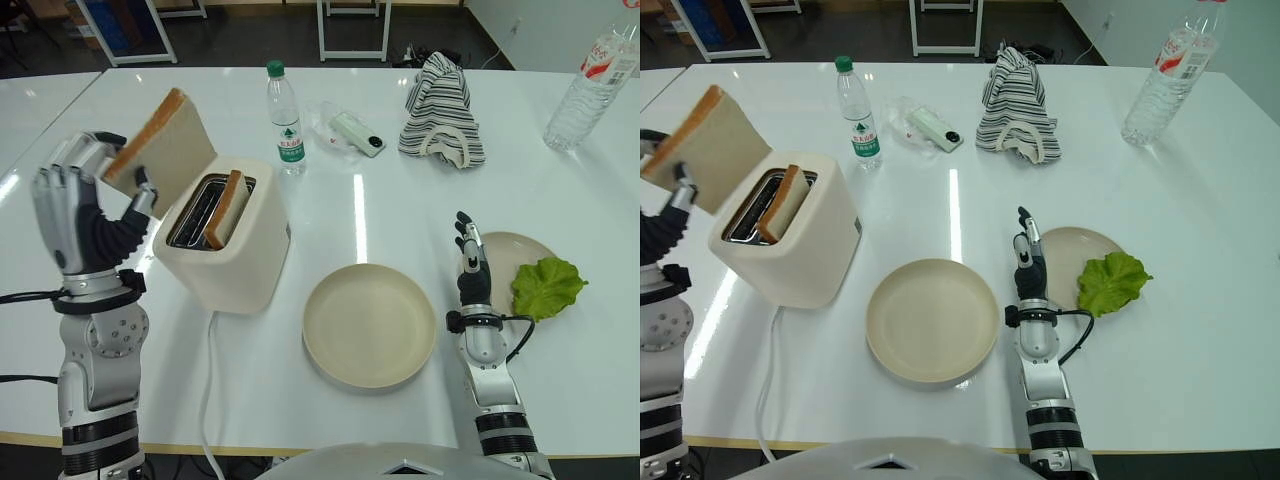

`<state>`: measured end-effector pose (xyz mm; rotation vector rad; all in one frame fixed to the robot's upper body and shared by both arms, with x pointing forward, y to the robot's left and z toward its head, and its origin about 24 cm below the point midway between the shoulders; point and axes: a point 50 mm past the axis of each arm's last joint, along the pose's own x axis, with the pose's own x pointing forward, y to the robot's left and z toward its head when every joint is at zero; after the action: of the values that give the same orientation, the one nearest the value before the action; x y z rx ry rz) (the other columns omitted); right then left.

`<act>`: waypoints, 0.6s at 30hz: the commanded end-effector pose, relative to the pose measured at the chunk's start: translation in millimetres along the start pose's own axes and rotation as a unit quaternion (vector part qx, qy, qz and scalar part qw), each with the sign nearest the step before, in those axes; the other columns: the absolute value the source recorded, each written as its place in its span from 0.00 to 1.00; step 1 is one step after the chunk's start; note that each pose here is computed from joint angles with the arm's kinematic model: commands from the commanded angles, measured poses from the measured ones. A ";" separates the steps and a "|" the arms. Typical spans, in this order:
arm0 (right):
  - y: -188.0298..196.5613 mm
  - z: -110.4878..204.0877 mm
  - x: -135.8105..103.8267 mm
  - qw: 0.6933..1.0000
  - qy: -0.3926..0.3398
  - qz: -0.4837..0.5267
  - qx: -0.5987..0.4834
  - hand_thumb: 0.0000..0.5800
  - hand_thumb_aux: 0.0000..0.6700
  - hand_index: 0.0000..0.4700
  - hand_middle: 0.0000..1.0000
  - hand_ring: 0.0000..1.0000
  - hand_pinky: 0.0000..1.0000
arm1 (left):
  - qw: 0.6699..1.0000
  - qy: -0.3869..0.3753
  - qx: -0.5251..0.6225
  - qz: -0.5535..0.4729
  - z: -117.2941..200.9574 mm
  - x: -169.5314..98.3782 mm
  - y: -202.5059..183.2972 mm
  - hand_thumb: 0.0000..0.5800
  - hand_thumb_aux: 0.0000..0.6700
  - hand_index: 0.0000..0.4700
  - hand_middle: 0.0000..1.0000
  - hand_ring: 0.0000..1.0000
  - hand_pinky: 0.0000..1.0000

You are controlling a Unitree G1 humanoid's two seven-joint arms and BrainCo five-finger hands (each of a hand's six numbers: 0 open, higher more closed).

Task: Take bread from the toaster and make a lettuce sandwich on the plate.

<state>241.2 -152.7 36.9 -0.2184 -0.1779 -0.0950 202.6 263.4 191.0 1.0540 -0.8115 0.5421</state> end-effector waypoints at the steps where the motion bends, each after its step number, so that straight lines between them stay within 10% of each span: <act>1: -0.8 -1.8 -1.5 1.000 0.009 -0.004 0.004 0.00 0.00 0.00 0.00 0.00 0.00 | 0.991 -0.097 -0.070 0.064 38.3 8.5 13.7 1.00 1.00 1.00 1.00 1.00 1.00; 10: -0.9 -1.7 -0.9 1.000 0.010 -0.005 0.005 0.00 0.00 0.00 0.00 0.00 0.00 | 0.899 -0.008 -0.416 -0.135 108.8 -32.2 -72.6 1.00 1.00 1.00 1.00 1.00 1.00; 18: -15.2 -2.9 0.9 0.999 0.012 -0.030 0.000 0.00 0.00 0.00 0.00 0.00 0.00 | 0.820 0.104 -0.472 -0.306 128.9 -79.8 -124.3 1.00 1.00 1.00 1.00 1.00 1.00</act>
<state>241.2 -162.7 37.7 -0.2185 -0.1720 -0.1341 203.6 95.8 111.9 0.2592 -0.5116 -0.2797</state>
